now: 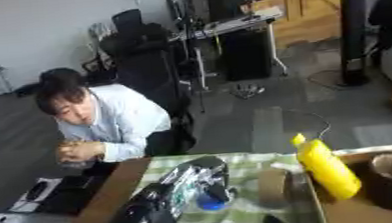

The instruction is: Pick up objects on the table and place them in the box.

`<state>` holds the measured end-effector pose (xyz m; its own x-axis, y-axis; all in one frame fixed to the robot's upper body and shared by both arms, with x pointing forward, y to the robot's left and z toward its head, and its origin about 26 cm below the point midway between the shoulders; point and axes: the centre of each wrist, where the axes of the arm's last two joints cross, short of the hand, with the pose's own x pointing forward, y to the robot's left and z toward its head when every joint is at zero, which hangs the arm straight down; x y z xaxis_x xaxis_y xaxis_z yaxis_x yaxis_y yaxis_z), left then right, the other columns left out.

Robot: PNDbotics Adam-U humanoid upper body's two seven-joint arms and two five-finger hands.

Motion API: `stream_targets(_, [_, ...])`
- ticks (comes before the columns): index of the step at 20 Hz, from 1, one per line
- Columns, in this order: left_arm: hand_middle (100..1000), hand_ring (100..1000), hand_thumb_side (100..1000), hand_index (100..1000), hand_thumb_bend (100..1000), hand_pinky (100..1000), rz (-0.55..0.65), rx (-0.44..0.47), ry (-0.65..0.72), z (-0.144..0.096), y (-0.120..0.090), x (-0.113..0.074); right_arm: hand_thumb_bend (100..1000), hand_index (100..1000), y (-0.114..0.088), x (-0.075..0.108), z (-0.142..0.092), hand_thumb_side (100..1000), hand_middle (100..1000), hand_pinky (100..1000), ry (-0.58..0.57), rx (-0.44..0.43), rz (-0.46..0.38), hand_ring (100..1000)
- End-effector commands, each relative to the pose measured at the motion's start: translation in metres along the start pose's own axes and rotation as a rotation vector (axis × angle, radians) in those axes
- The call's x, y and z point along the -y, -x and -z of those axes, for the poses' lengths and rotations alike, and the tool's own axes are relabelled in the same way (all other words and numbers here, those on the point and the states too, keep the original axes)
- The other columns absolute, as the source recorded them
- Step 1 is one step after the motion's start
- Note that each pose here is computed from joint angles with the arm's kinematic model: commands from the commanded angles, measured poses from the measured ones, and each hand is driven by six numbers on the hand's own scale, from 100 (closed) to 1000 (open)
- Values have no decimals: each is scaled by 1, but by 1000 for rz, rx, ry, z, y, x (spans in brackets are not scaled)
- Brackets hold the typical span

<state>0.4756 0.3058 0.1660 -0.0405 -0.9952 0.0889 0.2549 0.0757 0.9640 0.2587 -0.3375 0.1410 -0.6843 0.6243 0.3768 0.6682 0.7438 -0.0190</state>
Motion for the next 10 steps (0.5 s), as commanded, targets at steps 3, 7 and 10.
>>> stream_targets(3, [100, 100, 255, 100, 203, 100, 43, -23, -62, -9, 6, -42, 100, 734, -2, 5, 9, 1000, 797, 890, 95, 103, 70, 966])
stream_targets(7, [100, 100, 248, 100, 205, 100, 57, -10, -80, -13, -3, -61, 100, 733, -1, 6, 10, 1000, 797, 889, 94, 104, 68, 966])
stream_targets(10, [100, 100, 241, 100, 210, 100, 69, 0, -90, -15, -10, -73, 100, 733, -1, 7, 10, 1000, 797, 889, 93, 105, 68, 966])
